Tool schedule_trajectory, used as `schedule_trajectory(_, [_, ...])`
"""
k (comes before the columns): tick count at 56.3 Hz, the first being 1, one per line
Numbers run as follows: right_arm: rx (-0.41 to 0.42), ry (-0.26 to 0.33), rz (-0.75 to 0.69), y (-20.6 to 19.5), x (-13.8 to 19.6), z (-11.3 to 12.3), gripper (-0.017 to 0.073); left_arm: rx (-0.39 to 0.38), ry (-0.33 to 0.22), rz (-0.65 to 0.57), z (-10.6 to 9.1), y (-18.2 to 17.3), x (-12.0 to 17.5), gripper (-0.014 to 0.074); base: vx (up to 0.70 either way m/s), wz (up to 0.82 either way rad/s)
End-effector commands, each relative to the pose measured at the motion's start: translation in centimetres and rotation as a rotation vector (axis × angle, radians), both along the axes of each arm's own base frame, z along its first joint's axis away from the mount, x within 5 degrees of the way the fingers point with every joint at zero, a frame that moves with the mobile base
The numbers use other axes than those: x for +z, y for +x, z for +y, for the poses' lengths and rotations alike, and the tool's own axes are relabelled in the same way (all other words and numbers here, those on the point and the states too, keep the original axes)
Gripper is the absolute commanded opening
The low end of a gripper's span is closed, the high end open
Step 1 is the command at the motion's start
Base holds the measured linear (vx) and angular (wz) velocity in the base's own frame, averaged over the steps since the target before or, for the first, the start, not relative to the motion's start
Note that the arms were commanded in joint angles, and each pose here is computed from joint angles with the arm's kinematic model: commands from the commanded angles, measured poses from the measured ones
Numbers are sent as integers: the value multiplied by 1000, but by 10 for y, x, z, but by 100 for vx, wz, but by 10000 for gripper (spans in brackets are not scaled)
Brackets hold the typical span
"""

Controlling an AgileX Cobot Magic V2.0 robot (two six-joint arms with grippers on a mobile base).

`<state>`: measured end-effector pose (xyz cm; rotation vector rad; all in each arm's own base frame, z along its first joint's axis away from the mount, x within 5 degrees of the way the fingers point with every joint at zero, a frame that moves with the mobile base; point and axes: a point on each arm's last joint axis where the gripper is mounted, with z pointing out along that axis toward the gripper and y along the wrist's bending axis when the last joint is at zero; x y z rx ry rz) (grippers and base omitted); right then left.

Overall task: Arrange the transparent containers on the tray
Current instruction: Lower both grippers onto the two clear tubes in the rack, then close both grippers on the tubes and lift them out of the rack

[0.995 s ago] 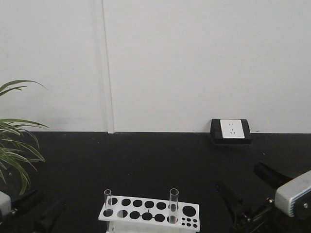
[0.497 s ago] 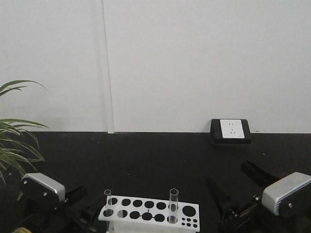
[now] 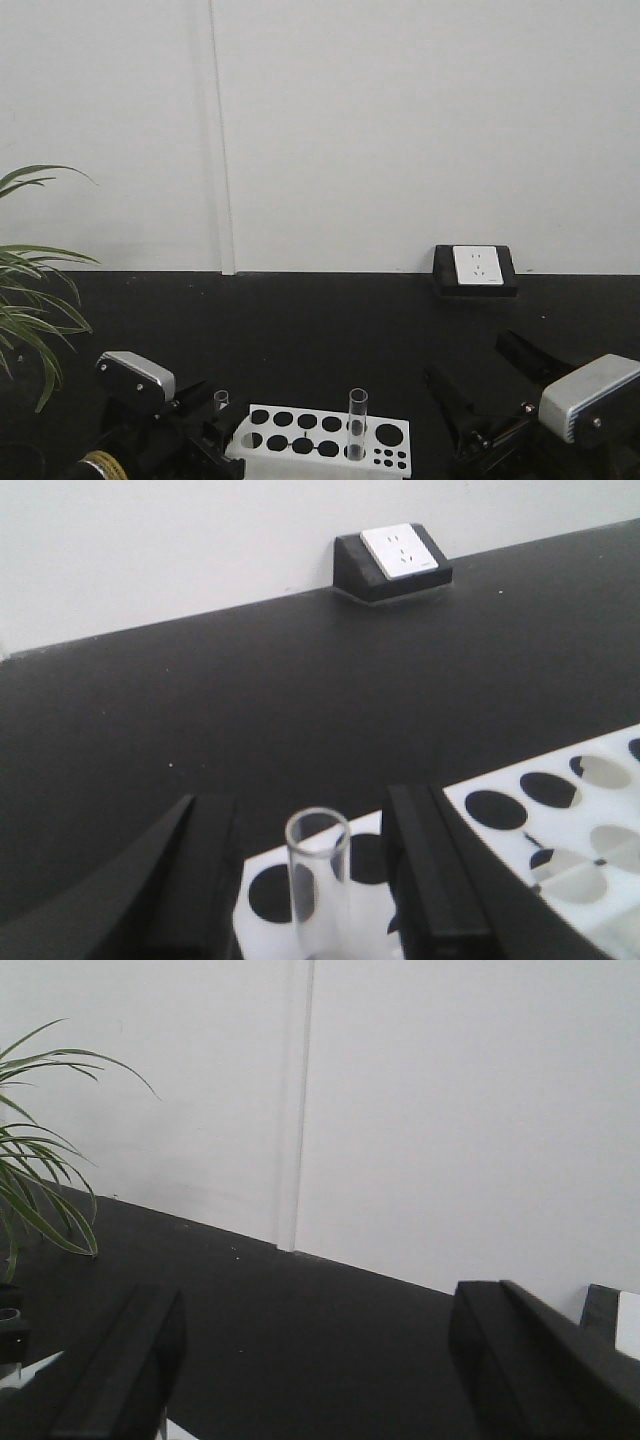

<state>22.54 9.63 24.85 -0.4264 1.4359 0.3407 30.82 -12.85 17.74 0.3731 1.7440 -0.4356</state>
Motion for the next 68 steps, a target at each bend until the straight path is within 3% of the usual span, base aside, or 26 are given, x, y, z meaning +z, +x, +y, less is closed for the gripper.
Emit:
schedule_trajectory(1, [7, 56, -123, 0, 21, 1, 585, -19, -80, -136, -5, 4, 24, 439, 0, 0])
schedule_trajectory(16, [7, 55, -120, 0, 21, 1, 585, -90, -76, -175, -12, 4, 15, 387, 0, 0])
schedule_trajectory(24, [7, 55, -120, 0, 21, 1, 585, -87, -90, -187, -12, 4, 15, 262, 0, 0])
schedule_trajectory(35, [7, 55, -120, 0, 21, 1, 585, -92, -106, -214, -12, 4, 18, 27, 0, 0])
schedule_trajectory(42, [6, 51, -113, 0, 20, 1, 585, -94, -122, -245, -11, 3, 24, -9, 0, 0])
schedule_trajectory(54, [17, -6, -44, 2, 11, 3, 585, -86, -137, -342, -6, -8, 71, -6, 0, 0])
schedule_trajectory(61, [111, -58, -14, 4, 0, 13, 585, -55, -104, -371, -1, -15, 117, -3, 0, 0])
schedule_trajectory(68, [210, -30, 44, 9, -11, 23, 585, -15, -72, -393, 6, -24, 161, -3, 0, 0])
